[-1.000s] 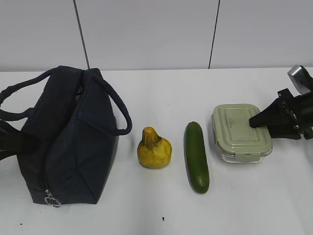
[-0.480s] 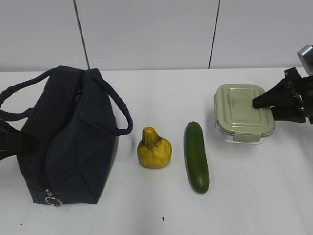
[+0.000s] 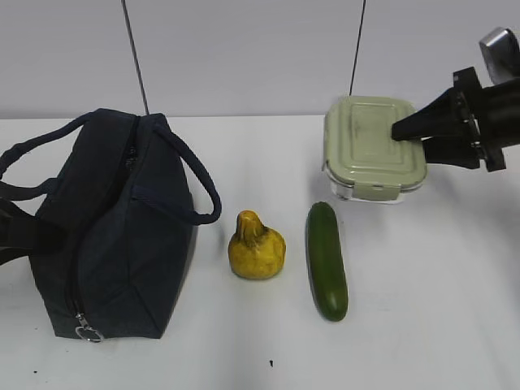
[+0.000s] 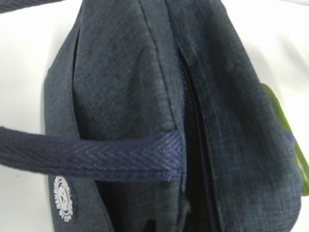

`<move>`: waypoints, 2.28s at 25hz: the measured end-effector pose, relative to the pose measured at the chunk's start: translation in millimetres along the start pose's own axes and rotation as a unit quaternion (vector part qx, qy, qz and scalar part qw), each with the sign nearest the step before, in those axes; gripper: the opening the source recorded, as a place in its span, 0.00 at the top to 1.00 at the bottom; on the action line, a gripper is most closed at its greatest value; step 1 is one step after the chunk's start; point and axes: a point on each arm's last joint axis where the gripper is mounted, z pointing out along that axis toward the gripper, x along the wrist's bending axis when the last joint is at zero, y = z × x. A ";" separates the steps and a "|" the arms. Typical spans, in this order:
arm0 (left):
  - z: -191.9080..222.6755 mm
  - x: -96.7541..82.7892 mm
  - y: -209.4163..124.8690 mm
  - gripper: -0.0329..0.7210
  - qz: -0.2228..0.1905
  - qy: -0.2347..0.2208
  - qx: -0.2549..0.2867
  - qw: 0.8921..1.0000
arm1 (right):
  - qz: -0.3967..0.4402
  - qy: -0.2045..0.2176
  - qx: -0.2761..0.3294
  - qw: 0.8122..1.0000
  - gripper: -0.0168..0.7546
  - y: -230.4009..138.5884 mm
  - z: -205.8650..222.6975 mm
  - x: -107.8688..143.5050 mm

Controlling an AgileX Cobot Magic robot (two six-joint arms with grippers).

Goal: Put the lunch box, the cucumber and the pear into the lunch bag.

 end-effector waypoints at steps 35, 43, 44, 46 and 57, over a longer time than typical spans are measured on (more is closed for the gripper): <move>0.3 -4.0 4.7 0.98 -0.056 -0.023 -0.025 0.998 | -0.053 0.224 0.048 0.972 0.50 -25.8 177.9 162.8; 0.7 -3.8 5.4 0.98 -0.062 -0.023 -0.028 0.997 | -0.043 0.179 0.073 0.980 0.50 -32.1 204.4 128.8; 1.1 -3.7 5.4 0.98 -0.064 -0.024 -0.028 0.997 | -0.049 0.173 0.078 0.981 0.50 -32.7 204.5 126.5; 1.2 -3.7 5.4 0.98 -0.065 -0.024 -0.028 0.997 | -0.063 0.162 0.088 0.981 0.50 -34.1 204.4 124.2; 1.2 -4.1 5.7 0.98 -0.069 -0.026 -0.029 0.997 | -0.082 0.053 0.136 0.986 0.50 -36.2 200.5 97.8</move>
